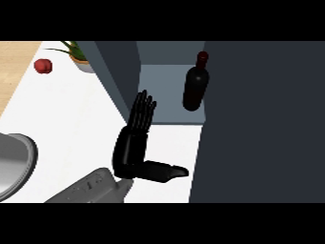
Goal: Pick up the wine, place it into the cabinet and close the cabinet
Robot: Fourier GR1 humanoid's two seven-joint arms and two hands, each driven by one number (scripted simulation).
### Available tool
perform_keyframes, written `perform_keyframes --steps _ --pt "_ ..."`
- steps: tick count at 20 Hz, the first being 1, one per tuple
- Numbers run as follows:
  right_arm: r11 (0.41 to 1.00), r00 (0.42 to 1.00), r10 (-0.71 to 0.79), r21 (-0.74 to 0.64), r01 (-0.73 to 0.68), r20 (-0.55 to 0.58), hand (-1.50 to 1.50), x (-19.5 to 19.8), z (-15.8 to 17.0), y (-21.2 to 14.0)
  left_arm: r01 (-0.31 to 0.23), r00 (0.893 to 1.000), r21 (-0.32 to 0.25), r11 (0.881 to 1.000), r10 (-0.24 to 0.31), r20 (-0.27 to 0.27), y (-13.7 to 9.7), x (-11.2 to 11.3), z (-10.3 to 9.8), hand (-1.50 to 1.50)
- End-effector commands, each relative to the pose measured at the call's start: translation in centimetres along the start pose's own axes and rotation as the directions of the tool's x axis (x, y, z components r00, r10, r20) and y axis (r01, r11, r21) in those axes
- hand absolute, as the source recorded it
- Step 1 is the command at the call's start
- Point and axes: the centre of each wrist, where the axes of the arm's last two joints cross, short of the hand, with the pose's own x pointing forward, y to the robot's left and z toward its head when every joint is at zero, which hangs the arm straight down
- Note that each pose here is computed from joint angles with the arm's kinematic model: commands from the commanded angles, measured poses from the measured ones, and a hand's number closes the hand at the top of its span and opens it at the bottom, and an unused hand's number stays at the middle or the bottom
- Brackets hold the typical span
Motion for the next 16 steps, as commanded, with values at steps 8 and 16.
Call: perform_keyframes --steps 8,16 --pt "0.959 0.999 0.049 0.281 -0.046 -0.004 1.50 0.9 1.8 0.1 -0.018 1.000 -0.126 0.992 0.017 -0.007 5.4 6.2 4.7 1.50" --pt "0.901 0.996 -0.064 0.427 0.082 -0.055 1.50 1.7 3.5 2.5 -0.030 1.000 -0.112 0.993 0.030 0.002 7.7 9.6 7.9 1.50"
